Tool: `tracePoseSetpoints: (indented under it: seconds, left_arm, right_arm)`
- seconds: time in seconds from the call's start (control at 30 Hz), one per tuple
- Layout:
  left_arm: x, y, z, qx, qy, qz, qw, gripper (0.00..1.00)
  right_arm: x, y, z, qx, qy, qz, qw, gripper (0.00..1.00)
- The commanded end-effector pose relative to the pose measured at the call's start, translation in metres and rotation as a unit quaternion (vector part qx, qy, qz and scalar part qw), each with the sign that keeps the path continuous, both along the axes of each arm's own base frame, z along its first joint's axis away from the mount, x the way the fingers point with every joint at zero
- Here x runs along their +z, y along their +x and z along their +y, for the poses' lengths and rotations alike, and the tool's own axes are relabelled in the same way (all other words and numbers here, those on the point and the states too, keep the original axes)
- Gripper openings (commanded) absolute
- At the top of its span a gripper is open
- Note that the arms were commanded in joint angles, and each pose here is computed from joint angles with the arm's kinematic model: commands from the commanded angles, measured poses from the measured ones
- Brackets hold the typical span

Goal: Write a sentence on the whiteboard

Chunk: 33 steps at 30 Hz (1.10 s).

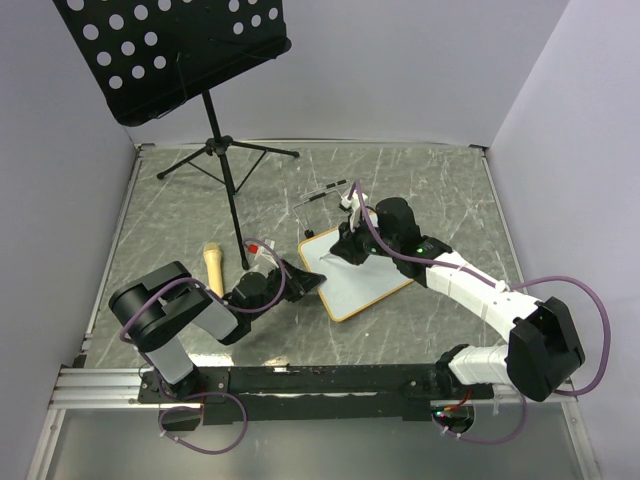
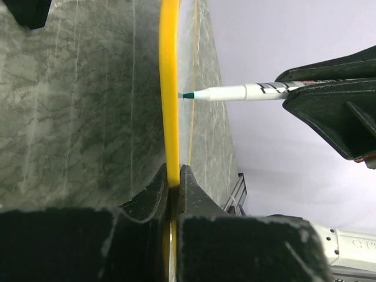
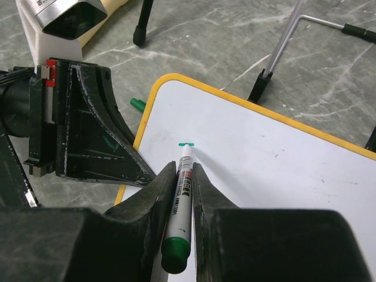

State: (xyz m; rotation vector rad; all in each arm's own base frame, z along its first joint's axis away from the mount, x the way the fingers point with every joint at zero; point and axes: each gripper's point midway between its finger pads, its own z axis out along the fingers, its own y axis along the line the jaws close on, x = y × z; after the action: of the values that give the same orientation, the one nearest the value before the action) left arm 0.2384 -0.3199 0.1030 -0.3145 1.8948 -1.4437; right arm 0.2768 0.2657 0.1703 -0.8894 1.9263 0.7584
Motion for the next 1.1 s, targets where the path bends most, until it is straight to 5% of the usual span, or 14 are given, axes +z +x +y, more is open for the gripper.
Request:
tracePoseSetpoints:
  seconds: [0.0, 1.07]
  left_arm:
    - [0.1169, -0.0036, 0.0000, -0.003, -0.157, -0.175, 0.972, 0.01]
    - [0.1144, -0.0046, 0.0031, -0.001, -0.151, -0.176, 0.973, 0.01]
  right_arm:
    - [0.0088, -0.0026, 0.0037, 0.017, 0.008, -0.005, 1.000, 0.00]
    - [0.0049, -0.0043, -0.0029, 0.025, -0.013, -0.006, 1.000, 0.00]
